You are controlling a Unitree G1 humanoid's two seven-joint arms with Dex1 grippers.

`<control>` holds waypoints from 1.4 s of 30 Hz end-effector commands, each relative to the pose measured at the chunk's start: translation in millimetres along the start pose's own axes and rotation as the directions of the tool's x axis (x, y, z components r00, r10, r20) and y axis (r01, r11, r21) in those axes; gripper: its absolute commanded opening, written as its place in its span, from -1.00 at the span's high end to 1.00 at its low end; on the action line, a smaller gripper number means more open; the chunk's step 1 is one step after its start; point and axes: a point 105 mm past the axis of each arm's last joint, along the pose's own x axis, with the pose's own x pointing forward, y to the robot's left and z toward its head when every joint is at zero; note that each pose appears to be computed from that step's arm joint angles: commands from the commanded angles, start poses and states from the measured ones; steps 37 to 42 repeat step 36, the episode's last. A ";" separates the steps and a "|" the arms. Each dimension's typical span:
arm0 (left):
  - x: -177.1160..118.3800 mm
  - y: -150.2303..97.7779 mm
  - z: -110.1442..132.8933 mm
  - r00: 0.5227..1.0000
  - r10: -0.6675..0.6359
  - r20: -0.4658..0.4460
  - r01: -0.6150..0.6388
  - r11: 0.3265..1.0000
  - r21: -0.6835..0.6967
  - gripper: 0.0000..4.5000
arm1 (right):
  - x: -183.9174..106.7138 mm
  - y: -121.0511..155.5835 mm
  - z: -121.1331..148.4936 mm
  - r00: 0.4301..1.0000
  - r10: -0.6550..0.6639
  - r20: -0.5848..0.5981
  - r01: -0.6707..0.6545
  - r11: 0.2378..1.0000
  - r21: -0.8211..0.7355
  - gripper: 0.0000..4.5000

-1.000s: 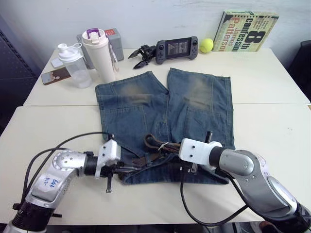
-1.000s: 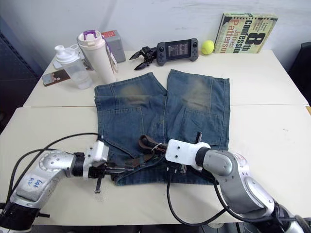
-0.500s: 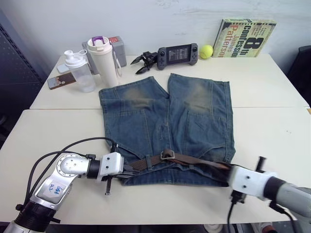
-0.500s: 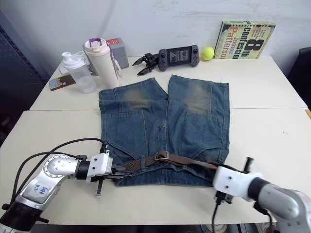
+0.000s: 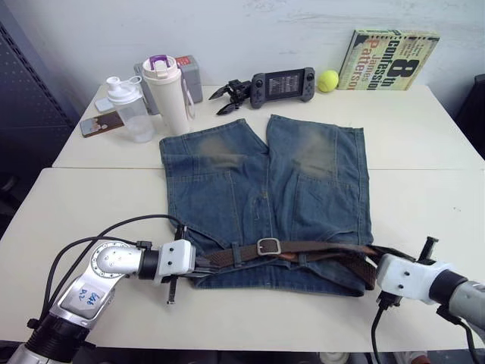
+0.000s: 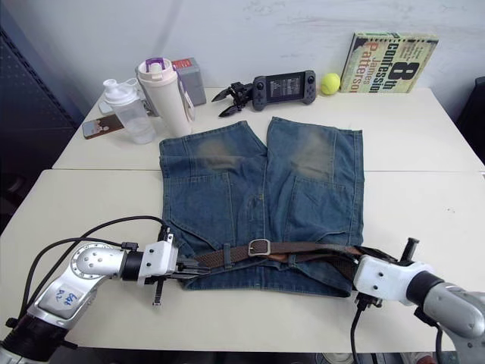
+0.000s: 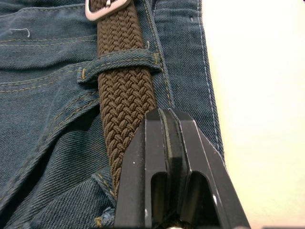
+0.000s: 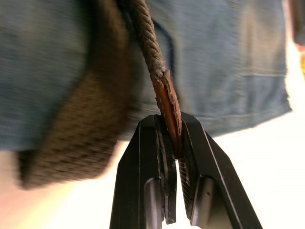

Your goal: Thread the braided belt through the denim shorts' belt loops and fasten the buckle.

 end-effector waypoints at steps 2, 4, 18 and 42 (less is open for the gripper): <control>-16.4 14.0 -4.8 0.994 0.105 -0.002 -0.105 0.994 -0.031 0.85 | 1.9 6.5 -0.1 1.000 0.024 -0.015 -0.023 0.996 0.083 0.46; -22.2 15.7 3.1 0.993 0.113 0.036 -0.111 0.992 -0.052 0.58 | -0.2 5.1 -3.5 0.999 0.030 -0.031 -0.025 0.989 0.143 0.09; -88.0 48.1 70.7 0.907 0.349 0.238 -0.268 0.911 -0.314 -0.56 | -38.3 -80.1 71.3 0.922 -0.096 0.374 -0.155 0.796 0.585 -1.00; -94.1 60.3 51.4 0.799 0.561 0.217 -0.475 0.810 -0.343 -0.56 | 4.0 -96.0 50.4 0.938 -0.266 0.224 0.047 0.735 0.676 -1.00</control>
